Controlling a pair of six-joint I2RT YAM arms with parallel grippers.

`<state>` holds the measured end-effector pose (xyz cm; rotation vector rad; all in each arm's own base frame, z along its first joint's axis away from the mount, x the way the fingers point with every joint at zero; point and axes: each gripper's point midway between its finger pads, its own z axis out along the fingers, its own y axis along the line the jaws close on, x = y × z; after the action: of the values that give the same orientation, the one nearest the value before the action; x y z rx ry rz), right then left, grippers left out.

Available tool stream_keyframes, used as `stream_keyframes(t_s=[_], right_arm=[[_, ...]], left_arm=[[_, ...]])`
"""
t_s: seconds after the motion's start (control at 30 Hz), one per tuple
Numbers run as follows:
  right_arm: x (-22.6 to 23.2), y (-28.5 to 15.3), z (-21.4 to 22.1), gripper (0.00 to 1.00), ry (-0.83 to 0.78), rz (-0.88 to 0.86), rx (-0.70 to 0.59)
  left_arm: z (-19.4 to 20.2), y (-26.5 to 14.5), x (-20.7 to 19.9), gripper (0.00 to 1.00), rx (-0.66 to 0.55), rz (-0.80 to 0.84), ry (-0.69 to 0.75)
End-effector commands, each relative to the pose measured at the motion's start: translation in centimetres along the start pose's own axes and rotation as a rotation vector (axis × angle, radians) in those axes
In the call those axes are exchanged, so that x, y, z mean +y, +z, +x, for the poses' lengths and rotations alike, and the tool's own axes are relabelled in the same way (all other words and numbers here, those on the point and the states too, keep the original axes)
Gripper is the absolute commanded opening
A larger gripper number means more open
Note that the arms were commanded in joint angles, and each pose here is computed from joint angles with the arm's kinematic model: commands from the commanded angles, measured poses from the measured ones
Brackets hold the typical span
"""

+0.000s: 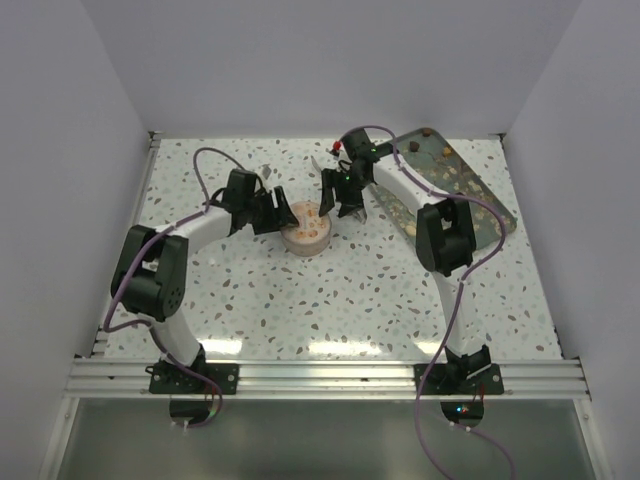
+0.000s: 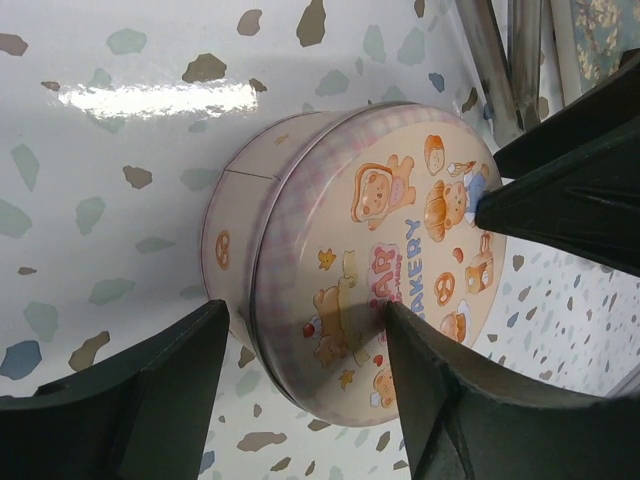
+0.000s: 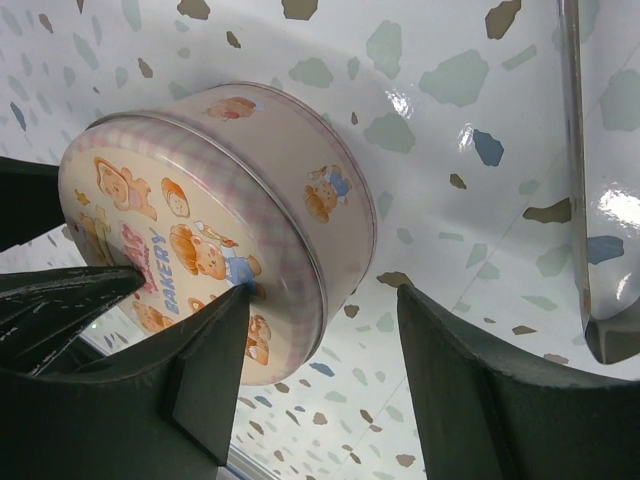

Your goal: Pack the chocolate

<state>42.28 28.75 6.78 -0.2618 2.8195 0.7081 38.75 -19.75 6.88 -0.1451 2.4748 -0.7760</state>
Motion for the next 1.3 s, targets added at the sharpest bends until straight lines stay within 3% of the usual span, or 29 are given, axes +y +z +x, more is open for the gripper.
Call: stream_keyframes(t_s=[0.0, 0.27, 0.47, 0.53, 0.57, 0.6, 0.9, 1.0, 1.27], right_arm=[[-5.6, 3.7, 4.8, 0.62, -0.001, 0.204, 0.167], [-4.8, 2.8, 3.8, 0.62, -0.010, 0.194, 0.135], [-2.5, 1.3, 2.3, 0.66, -0.030, 0.113, 0.074], [-0.9, 0.3, 1.5, 0.72, -0.039, 0.053, 0.042], [-0.2, -0.3, 0.8, 0.74, -0.047, 0.030, 0.016], [0.8, -1.5, 0.0, 0.75, -0.059, 0.006, -0.018], [4.3, -11.3, -4.7, 0.80, -0.093, -0.077, -0.280], [2.4, -14.1, -4.7, 0.81, -0.062, -0.055, -0.342], [-11.5, -15.7, 0.6, 0.81, 0.172, 0.125, -0.382]], left_arm=[[0.9, 0.5, 1.3, 0.71, 0.041, -0.071, 0.041], [0.4, 1.0, 1.7, 0.72, 0.031, -0.088, 0.044], [-1.1, -0.8, 0.3, 0.85, -0.077, -0.040, 0.069], [-1.8, -1.2, 0.2, 0.89, -0.099, -0.048, 0.080], [-2.4, -1.7, 0.2, 0.91, -0.122, -0.049, 0.082], [-2.8, -2.0, 0.3, 1.00, -0.140, -0.058, 0.082], [-8.5, -8.7, -1.1, 1.00, -0.387, -0.051, 0.119], [-10.7, -11.8, -0.7, 1.00, -0.484, -0.103, 0.145], [-13.2, -18.1, 4.5, 1.00, -0.578, -0.237, 0.047]])
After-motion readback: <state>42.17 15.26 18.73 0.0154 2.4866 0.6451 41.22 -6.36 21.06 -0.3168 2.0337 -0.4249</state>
